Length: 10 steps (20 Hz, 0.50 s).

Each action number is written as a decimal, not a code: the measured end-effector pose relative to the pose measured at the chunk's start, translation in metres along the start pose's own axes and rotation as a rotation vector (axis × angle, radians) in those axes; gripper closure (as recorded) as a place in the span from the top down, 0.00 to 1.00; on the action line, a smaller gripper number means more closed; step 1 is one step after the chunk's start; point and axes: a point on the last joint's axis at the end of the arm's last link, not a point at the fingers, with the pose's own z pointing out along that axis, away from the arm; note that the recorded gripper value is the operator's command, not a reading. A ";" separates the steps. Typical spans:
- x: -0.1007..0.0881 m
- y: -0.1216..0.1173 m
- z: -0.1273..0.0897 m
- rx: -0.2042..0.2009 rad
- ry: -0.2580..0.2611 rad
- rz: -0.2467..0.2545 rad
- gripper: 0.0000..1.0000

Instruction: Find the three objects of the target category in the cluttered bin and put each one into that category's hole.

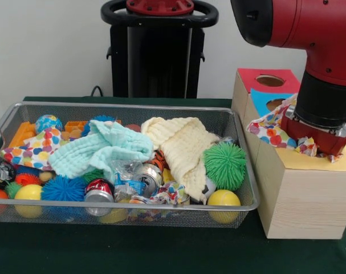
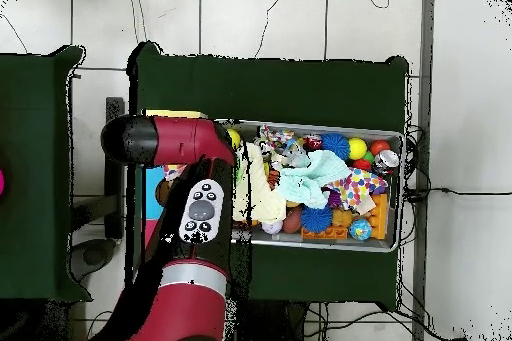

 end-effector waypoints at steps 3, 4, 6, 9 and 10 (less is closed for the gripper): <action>0.000 0.000 0.000 0.000 0.000 -0.001 1.00; 0.000 0.000 0.001 0.001 0.000 -0.001 1.00; 0.000 0.000 0.002 0.001 0.000 -0.001 1.00; -0.002 0.001 0.008 0.006 -0.001 -0.004 1.00; -0.002 0.001 0.010 0.007 -0.002 -0.005 1.00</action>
